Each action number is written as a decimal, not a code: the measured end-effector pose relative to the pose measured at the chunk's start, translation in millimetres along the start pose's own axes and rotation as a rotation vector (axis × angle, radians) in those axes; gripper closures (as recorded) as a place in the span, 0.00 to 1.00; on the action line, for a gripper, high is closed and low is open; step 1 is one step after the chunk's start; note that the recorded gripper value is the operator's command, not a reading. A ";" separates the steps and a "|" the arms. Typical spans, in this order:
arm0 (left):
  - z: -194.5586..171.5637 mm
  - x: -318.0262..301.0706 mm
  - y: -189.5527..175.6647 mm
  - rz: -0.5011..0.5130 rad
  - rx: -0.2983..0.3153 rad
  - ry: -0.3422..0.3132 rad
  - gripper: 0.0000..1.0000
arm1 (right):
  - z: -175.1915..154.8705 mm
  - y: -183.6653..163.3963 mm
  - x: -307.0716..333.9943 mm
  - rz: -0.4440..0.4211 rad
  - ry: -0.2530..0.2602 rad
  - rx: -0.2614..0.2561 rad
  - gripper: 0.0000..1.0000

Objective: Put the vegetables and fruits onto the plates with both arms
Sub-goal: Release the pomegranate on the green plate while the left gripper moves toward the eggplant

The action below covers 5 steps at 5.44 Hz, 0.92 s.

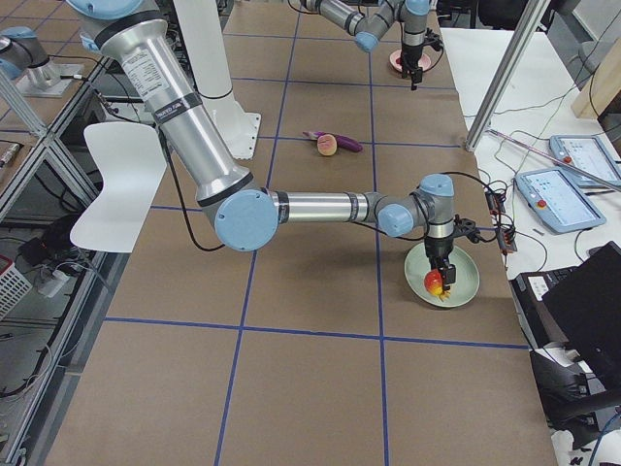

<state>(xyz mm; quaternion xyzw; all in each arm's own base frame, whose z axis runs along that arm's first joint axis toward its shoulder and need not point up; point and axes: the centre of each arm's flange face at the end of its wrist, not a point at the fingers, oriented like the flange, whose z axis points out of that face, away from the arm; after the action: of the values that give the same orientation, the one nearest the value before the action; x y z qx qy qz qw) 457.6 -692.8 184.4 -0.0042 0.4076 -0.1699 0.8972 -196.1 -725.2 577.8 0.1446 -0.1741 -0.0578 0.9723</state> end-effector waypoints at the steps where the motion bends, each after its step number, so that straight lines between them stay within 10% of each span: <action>1: 5.4 16.2 29.7 0.015 -0.020 0.018 0.00 | -10.9 -9.4 0.4 0.007 -0.013 0.014 0.00; 5: 31.8 68.3 138.6 0.229 -0.108 0.059 0.01 | -89.3 -25.1 -4.1 0.203 -0.388 -0.062 0.00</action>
<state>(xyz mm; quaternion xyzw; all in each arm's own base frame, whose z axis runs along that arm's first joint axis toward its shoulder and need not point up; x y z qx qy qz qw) 564.3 -587.5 135.5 -0.0009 0.4404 -0.0440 0.8967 -169.7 -725.1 488.8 0.0825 -0.3697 0.0083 0.9254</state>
